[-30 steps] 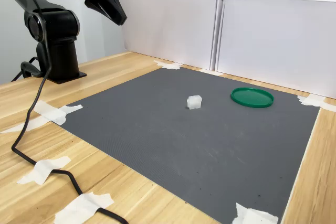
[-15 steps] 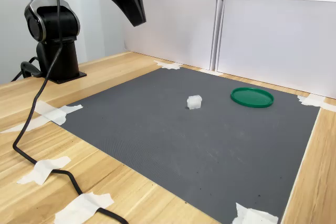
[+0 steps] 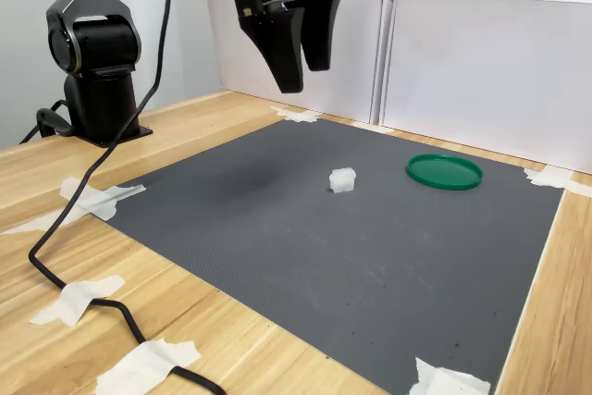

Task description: Grasp a white terminal and put it on the green lid.

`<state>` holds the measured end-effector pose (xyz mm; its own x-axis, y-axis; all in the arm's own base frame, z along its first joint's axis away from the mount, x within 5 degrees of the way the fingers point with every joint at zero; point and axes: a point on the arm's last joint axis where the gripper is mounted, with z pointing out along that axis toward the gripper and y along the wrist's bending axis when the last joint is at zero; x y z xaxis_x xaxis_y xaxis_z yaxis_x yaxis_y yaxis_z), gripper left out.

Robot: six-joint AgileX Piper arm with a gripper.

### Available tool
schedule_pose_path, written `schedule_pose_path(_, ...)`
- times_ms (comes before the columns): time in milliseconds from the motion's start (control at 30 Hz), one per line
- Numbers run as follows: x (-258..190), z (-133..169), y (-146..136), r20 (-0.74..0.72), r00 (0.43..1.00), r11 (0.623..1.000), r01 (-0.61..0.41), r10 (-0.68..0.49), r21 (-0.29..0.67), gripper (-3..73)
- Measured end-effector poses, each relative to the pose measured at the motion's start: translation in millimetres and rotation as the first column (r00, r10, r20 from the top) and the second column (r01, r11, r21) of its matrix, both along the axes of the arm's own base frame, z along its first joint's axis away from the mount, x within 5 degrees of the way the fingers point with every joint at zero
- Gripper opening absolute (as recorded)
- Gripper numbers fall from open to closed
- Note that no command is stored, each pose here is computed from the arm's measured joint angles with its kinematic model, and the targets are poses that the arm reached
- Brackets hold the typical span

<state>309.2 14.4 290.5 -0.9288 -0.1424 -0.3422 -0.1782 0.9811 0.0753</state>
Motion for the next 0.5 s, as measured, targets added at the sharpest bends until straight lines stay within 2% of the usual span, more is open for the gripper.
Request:
schedule_pose_path(300,30.4,-44.4,1.2,-0.121,0.993,1.0,0.012,-0.01,0.013,71.7)
schedule_pose_path(500,39.6,-62.8,1.3,-0.148,0.989,1.0,0.01,-0.008,0.013,71.7)
